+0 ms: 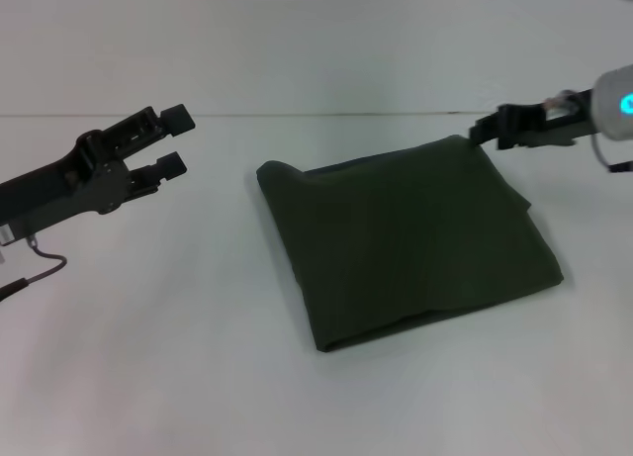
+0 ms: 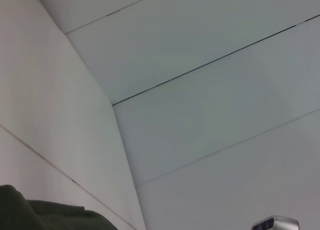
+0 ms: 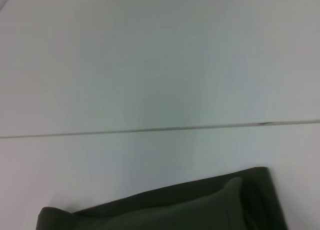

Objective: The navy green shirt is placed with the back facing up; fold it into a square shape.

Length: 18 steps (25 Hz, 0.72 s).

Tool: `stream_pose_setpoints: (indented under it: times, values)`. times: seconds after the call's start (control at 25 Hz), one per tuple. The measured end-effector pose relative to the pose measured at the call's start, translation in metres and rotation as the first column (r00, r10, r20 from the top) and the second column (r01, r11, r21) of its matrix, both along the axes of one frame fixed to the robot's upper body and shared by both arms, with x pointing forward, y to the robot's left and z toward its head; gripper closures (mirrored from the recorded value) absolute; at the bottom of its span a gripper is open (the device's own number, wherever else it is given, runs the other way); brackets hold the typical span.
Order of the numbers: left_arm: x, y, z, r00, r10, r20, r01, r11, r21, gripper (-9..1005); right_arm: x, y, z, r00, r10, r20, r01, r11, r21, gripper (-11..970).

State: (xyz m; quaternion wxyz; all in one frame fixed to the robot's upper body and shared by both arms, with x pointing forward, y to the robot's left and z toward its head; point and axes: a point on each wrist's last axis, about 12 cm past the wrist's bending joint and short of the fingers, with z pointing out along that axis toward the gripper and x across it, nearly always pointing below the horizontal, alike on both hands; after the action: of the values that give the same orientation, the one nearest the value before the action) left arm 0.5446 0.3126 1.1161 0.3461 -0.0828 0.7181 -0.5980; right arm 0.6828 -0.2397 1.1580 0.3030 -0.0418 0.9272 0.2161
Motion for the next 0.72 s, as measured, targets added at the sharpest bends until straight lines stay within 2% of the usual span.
stream_pose_setpoints:
  times: [0.28,0.4,0.52,0.6,0.72]
  values:
    - [0.001,0.001,-0.001,1.0,0.007,0.001,-0.007,1.0,0.003,49,-0.001,0.019,-0.035,1.0,-0.023,0.008,0.024,0.999,-0.037,506]
    - [0.001,0.001,-0.001,1.0,0.011,0.001,-0.011,1.0,0.005,49,0.0,0.016,-0.04,0.999,-0.042,0.016,0.043,0.996,-0.084,506]
    - [0.001,0.002,0.0,1.0,0.013,0.003,-0.013,1.0,0.008,49,0.003,0.005,-0.031,0.997,-0.069,0.024,0.07,0.994,-0.084,505]
    - [0.001,0.002,0.0,1.0,0.005,0.0,-0.005,1.0,0.013,49,0.002,-0.006,-0.013,0.997,-0.068,0.032,0.069,0.997,-0.025,503]
    - [-0.003,0.001,-0.001,0.998,-0.05,-0.035,0.051,0.998,0.028,49,-0.011,-0.027,0.019,0.996,-0.042,0.078,0.034,0.994,0.108,500]
